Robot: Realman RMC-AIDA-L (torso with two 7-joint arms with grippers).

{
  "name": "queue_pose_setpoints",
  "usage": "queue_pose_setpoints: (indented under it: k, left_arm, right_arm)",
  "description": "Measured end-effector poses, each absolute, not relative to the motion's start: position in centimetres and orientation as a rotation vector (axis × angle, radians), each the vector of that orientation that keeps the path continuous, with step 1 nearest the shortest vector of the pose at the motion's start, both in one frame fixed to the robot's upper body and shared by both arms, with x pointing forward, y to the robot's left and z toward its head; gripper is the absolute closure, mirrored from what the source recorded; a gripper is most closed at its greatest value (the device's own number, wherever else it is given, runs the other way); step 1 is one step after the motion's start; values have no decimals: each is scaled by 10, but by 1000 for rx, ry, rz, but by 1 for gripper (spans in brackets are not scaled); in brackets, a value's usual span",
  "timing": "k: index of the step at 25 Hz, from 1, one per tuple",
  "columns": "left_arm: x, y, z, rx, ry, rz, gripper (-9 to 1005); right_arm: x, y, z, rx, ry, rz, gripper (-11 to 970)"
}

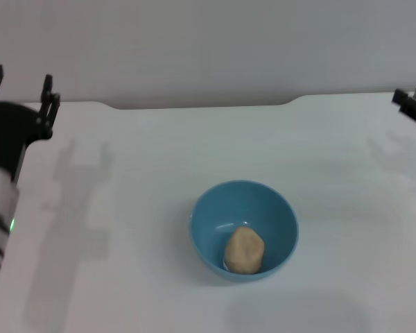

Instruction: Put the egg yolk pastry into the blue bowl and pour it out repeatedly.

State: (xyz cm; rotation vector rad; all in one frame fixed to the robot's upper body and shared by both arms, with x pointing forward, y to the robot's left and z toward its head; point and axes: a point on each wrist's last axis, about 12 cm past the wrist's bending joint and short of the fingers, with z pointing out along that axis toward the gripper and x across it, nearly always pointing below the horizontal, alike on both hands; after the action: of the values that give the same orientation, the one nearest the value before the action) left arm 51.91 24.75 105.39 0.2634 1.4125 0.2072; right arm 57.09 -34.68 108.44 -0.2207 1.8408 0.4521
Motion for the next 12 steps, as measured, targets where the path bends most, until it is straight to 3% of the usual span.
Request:
queue_pose_setpoints:
  k: [12]
  left_arm:
    - [493, 273, 1028, 240, 1408, 142, 330]
  right_arm:
    - [588, -292, 1062, -442, 1871, 172, 573]
